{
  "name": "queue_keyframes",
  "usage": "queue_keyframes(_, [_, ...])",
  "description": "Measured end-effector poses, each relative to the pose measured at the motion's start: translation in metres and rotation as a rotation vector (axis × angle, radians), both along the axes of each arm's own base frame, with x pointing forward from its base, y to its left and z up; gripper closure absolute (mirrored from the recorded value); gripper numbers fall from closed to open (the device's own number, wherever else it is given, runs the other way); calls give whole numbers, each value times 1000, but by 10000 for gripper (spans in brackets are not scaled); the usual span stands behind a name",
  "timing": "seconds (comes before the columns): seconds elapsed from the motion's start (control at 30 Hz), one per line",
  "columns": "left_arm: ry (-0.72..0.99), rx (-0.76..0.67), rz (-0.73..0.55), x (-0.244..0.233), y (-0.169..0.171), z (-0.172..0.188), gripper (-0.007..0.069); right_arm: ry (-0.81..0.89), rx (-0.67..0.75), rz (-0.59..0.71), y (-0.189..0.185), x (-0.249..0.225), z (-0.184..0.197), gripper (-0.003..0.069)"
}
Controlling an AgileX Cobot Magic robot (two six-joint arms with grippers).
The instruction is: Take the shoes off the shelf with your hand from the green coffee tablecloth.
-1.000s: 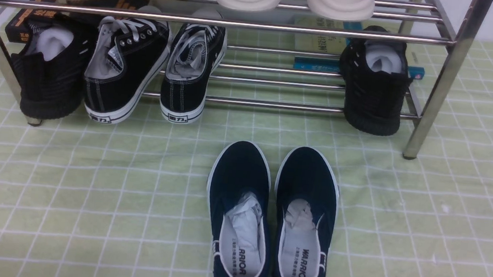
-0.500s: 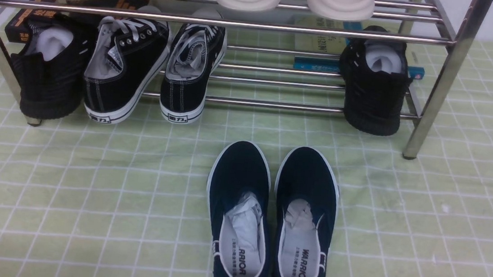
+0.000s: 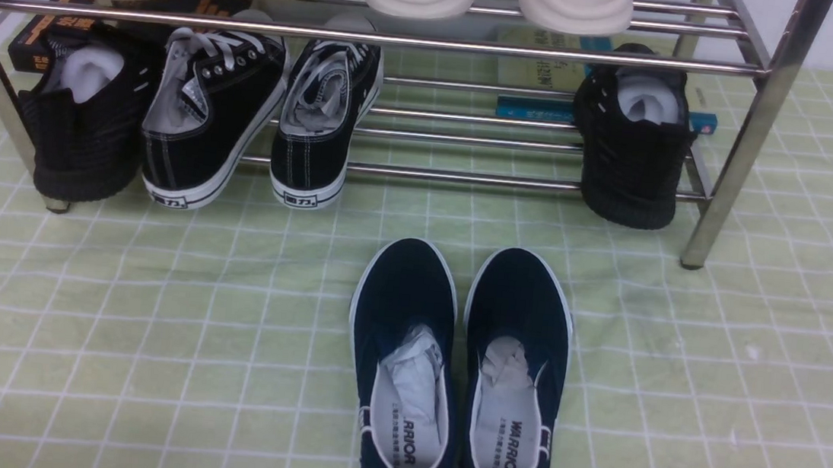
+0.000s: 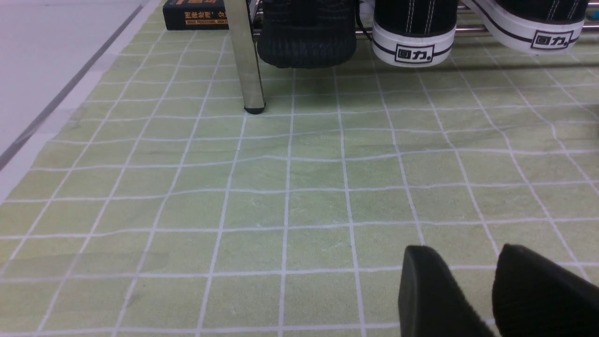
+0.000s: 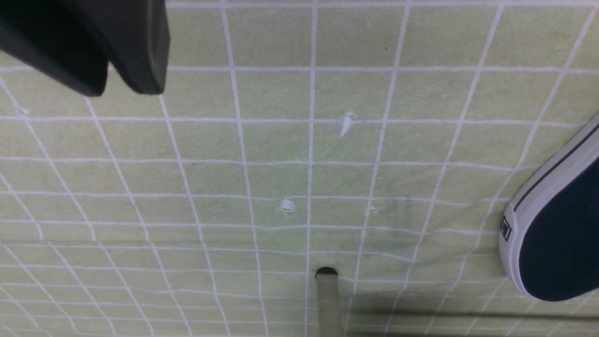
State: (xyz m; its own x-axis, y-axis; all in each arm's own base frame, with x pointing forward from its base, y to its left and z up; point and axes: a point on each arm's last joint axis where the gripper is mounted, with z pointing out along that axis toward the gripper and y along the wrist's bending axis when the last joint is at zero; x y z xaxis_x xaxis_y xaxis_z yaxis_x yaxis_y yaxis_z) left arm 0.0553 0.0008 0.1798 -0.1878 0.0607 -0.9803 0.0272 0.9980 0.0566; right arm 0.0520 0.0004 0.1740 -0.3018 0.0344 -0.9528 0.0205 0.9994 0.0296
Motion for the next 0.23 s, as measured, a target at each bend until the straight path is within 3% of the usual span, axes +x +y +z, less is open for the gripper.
queue_keyframes(0.23, [0, 0, 0, 0, 0, 0, 384, 0, 0, 0, 0, 0, 0, 517])
